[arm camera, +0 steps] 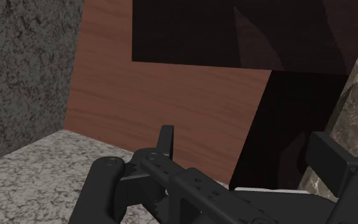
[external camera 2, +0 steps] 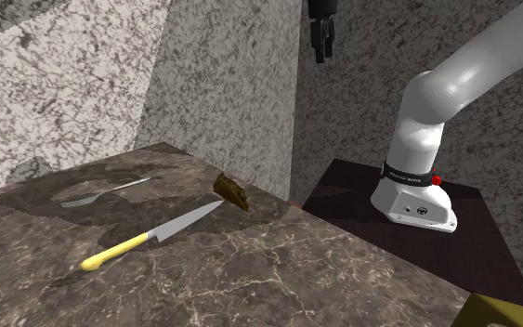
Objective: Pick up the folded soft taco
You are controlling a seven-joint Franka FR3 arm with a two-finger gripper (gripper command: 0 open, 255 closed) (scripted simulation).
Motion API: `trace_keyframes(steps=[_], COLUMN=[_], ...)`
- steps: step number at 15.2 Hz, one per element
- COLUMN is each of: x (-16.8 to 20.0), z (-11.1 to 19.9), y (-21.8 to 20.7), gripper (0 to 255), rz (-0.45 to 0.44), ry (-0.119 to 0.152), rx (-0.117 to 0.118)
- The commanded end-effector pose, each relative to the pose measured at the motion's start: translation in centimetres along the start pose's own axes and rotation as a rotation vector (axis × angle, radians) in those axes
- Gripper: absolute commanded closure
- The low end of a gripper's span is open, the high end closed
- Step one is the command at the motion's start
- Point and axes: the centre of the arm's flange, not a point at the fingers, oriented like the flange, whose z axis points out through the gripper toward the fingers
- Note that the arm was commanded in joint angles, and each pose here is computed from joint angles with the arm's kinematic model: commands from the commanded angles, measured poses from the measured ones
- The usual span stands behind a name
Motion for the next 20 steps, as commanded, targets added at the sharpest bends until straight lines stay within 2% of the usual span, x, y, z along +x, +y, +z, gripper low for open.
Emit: trace_keyframes(steps=[1,20], x=[0.0,8.6], z=[0.0,12.2], y=[0.0,-19.6], gripper=[0,0], rz=[0.0,0.113], ry=[0.0,0.035], rx=[0.0,0.02])
